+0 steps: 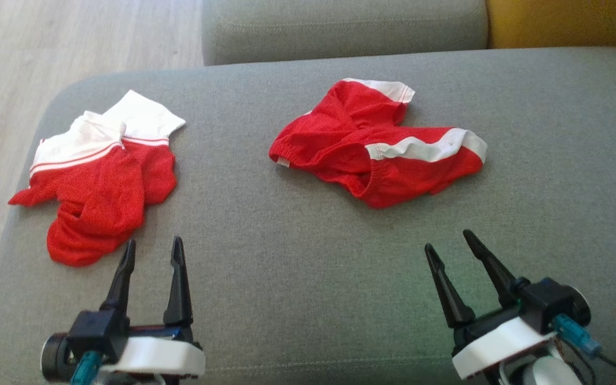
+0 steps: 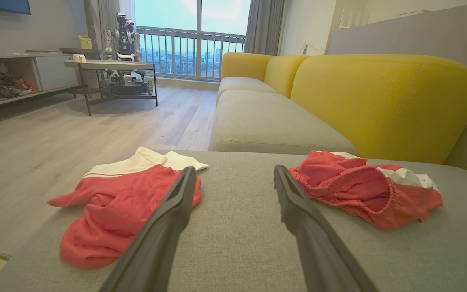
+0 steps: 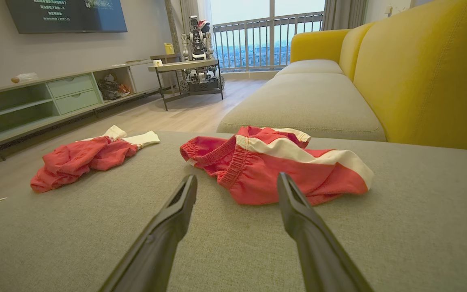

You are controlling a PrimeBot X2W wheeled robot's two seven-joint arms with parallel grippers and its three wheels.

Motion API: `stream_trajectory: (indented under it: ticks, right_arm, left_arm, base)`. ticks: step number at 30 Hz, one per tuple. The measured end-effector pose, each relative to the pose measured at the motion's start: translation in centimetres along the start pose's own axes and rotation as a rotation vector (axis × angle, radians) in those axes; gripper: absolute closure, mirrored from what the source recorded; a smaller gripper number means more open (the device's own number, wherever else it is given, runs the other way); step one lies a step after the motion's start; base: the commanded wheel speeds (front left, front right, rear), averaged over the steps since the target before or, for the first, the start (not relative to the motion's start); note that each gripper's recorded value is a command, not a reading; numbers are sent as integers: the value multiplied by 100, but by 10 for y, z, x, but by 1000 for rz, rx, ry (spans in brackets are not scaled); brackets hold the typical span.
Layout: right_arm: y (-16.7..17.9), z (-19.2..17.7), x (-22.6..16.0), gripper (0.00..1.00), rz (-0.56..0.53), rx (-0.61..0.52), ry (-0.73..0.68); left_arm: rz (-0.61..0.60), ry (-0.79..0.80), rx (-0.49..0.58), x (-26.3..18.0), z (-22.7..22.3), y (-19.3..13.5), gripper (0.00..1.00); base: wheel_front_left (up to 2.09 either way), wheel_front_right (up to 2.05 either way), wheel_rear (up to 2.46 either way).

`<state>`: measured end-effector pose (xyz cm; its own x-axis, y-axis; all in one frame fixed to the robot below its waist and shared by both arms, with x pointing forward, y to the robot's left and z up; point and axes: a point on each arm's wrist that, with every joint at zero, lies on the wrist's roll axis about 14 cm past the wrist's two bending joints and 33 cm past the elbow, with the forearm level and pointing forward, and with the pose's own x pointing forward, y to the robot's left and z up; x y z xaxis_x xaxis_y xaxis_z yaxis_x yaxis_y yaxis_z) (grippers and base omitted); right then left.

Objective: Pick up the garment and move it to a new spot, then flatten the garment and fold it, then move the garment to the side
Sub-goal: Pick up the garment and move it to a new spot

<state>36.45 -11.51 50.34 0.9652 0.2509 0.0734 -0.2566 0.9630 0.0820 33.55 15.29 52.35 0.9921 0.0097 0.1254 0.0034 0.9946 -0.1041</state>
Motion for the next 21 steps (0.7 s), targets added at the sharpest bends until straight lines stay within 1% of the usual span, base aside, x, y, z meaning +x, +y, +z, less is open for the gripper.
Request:
stream_trajectory:
  ticks: [4,21]
  right_arm:
    - [0,2,-5,0,-3,-10,-6]
    - [0,4,-8,0,-5,-10,-9]
  left_arm:
    - [3,6,22,-8,-1,2,0]
    - [9,-7,30,-9,3,4,0]
  base:
    - [0,0,0]
    - [0,0,0]
